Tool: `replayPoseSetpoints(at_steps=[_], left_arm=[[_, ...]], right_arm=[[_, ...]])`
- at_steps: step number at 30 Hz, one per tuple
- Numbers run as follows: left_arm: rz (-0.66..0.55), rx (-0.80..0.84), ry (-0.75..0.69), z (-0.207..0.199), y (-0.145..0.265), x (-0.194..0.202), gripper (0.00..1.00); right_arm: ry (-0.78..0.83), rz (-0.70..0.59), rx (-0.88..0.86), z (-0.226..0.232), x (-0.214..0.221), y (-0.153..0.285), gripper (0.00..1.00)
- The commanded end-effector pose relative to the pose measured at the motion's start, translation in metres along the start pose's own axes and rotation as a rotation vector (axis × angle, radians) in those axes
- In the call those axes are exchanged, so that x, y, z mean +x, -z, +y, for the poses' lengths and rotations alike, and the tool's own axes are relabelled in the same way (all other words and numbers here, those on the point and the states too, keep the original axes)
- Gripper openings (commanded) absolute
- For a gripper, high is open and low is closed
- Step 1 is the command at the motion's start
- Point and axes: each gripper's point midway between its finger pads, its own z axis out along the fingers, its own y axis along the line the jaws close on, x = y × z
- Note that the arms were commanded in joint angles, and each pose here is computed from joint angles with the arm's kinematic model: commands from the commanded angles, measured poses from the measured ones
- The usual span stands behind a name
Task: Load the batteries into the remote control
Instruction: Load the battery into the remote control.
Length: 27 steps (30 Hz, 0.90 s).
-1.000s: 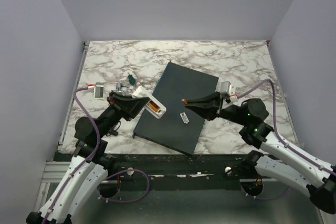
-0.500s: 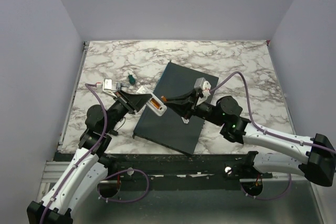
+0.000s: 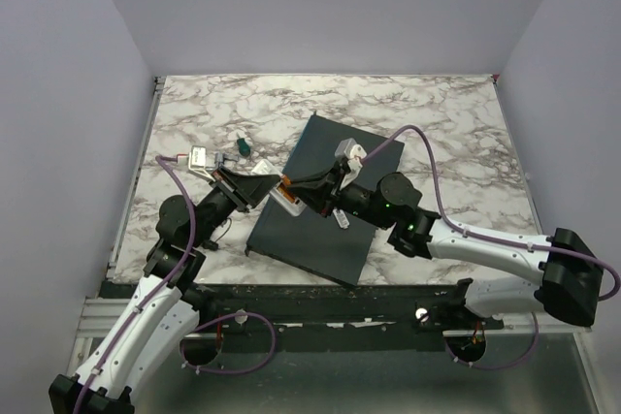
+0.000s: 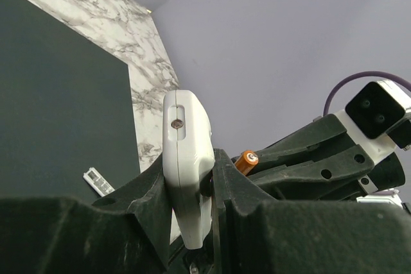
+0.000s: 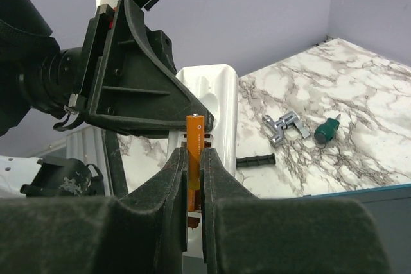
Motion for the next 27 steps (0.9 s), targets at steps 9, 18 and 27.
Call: replayPoseSetpoints(at_steps=[9,18,27], left_arm=[[-0.035,0.019,0.007,-0.010,0.002,-0.008,0.00],[-0.045,0.022,0.020,-0.012,0.003,-0.010,0.00],[-0.047,0.018,0.035,-0.011,0.004,-0.009,0.00]], right_arm=[[0.015,0.016,0.034,-0.001,0.005,-0.012,0.01],[0.055,0.059,0.059,-0.005,0.018,-0.010,0.06],[0.071,0.092,0.050,-0.003,0.028,-0.008,0.15]])
